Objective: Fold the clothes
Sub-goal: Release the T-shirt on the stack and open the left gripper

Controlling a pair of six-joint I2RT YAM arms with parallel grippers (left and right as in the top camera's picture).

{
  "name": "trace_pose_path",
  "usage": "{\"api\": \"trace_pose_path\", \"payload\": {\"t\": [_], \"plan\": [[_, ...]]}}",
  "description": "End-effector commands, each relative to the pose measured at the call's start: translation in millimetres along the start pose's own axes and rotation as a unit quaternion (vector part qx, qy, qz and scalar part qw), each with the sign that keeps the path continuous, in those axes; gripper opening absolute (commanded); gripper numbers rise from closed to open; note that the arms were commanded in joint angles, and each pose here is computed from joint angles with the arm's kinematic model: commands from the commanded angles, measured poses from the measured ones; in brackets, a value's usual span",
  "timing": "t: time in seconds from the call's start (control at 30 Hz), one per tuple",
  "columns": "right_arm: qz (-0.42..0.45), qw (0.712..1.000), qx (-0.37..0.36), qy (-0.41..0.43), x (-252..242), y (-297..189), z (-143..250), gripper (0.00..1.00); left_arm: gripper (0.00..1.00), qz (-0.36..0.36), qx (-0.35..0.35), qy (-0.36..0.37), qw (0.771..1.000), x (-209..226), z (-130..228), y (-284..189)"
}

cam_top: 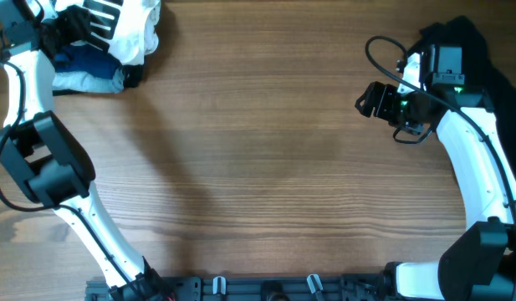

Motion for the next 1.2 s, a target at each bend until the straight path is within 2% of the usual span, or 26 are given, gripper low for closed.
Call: {"api": "trace_pose_path", "payload": {"t": [0.0, 0.03, 0.13, 0.3, 0.57, 0.6, 0.63, 0.67, 0.77, 0.8, 0.87, 0.93, 1.0, 1.1, 1.17], "plan": [[-0.008, 1.0, 0.004, -0.011, 2.3, 2.5, -1.6, 0.89, 0.12, 0.01, -0.006, 0.003, 1.0, -1.9, 2.3, 8.9], [-0.008, 1.0, 0.003, -0.011, 2.4, 2.6, -1.8, 0.89, 0.04, -0.007, -0.017, -0.021, 1.0, 3.0, -1.7, 6.9], [-0.007, 1.0, 0.001, -0.012, 2.4, 2.6, -2.4, 0.89, 0.04, -0.034, -0.063, -0.094, 0.993, 22.8, -22.5, -15.0], [-0.008, 1.0, -0.002, -0.011, 2.6, 2.6, -3.3, 0.89, 0.04, -0.057, -0.075, -0.11, 0.989, 45.2, -35.1, -47.8], [-0.012, 1.0, -0.005, -0.019, 7.7, 3.8, -3.4, 0.89, 0.04, -0.11, -0.044, -0.145, 0.982, 76.8, -21.0, -63.2], [-0.012, 1.0, -0.005, -0.019, 7.8, 3.8, -3.5, 0.89, 0.34, -0.121, -0.035, -0.143, 0.982, 78.5, -18.0, -63.6], [-0.012, 1.0, -0.005, -0.02, 7.8, 3.8, -3.6, 0.89, 0.8, -0.125, -0.032, -0.144, 0.981, 78.8, -16.7, -63.6], [-0.013, 1.0, -0.007, -0.02, 8.3, 3.8, -4.1, 0.9, 1.0, -0.122, -0.031, -0.145, 0.981, 77.0, -17.8, -65.8], [-0.013, 1.0, -0.007, -0.021, 8.2, 3.8, -4.0, 0.92, 1.0, -0.115, -0.069, -0.128, 0.983, 57.1, -48.6, -101.8], [-0.014, 1.0, -0.012, -0.022, 8.6, 3.8, -5.5, 0.94, 1.0, -0.107, -0.124, -0.101, 0.981, 27.7, -84.4, -149.3], [-0.019, 0.999, -0.029, -0.026, 10.4, 3.5, -11.1, 0.95, 1.0, -0.086, -0.153, -0.043, 0.984, -5.3, -102.5, -163.3], [-0.022, 0.999, -0.038, -0.027, 11.4, 3.2, -13.9, 0.96, 1.0, -0.069, -0.161, 0.054, 0.983, -34.6, -107.5, -146.8], [-0.022, 0.999, -0.039, -0.027, 11.4, 3.2, -14.2, 0.97, 1.0, -0.064, -0.156, 0.116, 0.979, -52.3, -103.9, -124.4], [-0.02, 0.999, -0.034, -0.028, 10.9, 3.4, -12.7, 0.98, 1.0, -0.108, -0.155, 0.153, 0.97, -56.2, -93.0, -80.6], [-0.019, 0.999, -0.029, -0.028, 10.3, 3.5, -10.9, 0.98, 1.0, -0.112, -0.143, 0.179, 0.967, -47.7, -72.9, -37.0]]}}
Point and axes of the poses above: each gripper's point midway between its finger pads, its own y axis out along the fingers, its own x axis along the line the jaws close on, z = x × y, the point moved 9 cm from there along -y, back along the fingers, and after that the axes turned 1 degree about y, right-handed, at the moved point
